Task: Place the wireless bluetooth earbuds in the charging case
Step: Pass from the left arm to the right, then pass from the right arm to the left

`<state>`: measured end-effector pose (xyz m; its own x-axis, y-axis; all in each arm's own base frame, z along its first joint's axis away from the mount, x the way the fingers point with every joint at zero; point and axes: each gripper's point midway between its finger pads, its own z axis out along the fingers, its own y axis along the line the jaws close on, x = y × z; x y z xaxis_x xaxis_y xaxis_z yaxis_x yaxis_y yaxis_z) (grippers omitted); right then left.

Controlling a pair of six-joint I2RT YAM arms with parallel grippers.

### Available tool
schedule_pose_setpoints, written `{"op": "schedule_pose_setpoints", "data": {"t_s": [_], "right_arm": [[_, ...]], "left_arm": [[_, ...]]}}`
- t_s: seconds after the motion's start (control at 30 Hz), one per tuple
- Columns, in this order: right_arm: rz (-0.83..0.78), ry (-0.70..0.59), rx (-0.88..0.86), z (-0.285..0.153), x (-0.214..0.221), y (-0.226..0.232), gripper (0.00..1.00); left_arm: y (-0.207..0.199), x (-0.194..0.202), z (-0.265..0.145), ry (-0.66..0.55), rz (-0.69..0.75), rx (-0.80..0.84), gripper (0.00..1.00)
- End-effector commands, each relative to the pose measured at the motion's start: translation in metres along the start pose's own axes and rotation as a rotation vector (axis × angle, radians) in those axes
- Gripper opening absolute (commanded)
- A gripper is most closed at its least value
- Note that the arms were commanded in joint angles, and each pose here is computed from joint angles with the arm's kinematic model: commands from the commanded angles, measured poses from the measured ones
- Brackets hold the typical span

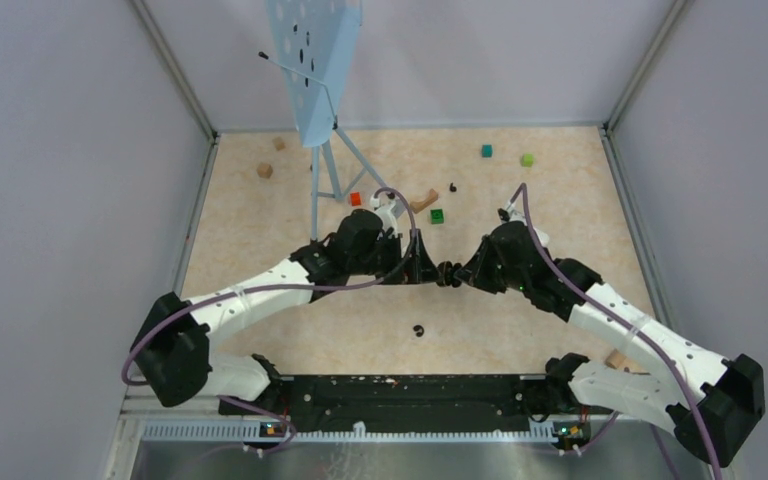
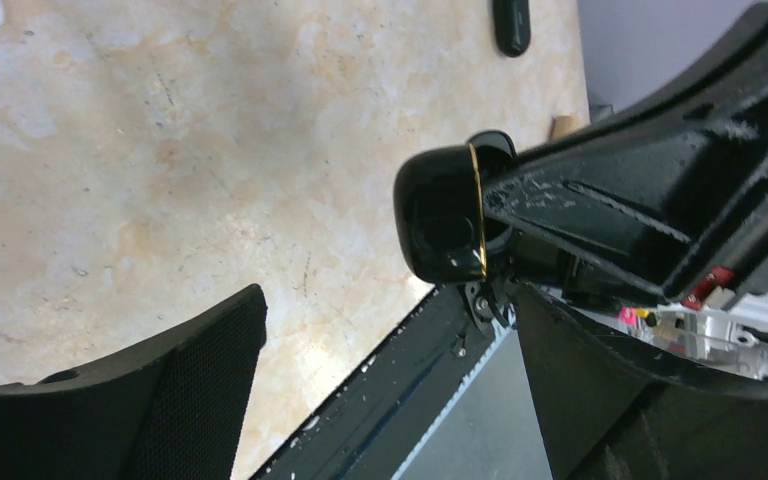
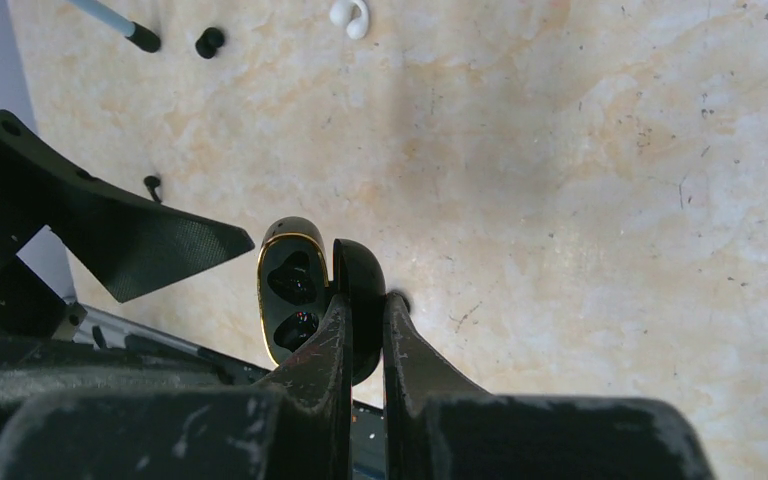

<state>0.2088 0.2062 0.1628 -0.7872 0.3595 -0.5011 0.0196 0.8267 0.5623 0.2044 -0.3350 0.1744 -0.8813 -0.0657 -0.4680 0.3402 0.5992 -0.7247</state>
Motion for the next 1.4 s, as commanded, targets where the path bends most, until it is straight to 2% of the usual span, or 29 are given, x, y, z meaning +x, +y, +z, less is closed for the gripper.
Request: {"op": "schedule_pose_setpoints", "data": {"t_s": [0.0,0.4,0.67,1.0,1.27,1.3,1.37], "right_arm": [[-0.009,-0.054,-0.011,-0.008,-0.015,0.013,0.00],[-0.024,-0.060,-0.042,-0.006,-0.016,0.017,0.00],[-0.033,-0.063,-0.049,-0.006,-0.017,0.019,0.00],[-0.036,-0.052,-0.054,-0.006,-0.013,0.017,0.00],[-0.031,-0.052,-0.046,-0.006,-0.011,0.013,0.00],[-0.030,-0.051,-0.040,-0.006,-0.011,0.012,0.06],[-0.037,-0.056,-0.028,-0.010,-0.013,0.011,0.31]], "left_arm": [[-0.018,-0.030,0.006,-0.110,0.010,0.022,0.95],[-0.025,-0.018,0.033,-0.038,-0.022,0.092,0.88],[-0.027,-0.018,0.039,-0.027,-0.025,0.094,0.69],[-0.034,-0.015,0.047,-0.001,-0.049,0.127,0.60],[-0.037,-0.015,0.044,-0.008,-0.058,0.132,0.38],[-0.036,-0.015,0.044,-0.010,-0.057,0.128,0.35],[-0.035,-0.015,0.043,-0.012,-0.053,0.124,0.29]]}}
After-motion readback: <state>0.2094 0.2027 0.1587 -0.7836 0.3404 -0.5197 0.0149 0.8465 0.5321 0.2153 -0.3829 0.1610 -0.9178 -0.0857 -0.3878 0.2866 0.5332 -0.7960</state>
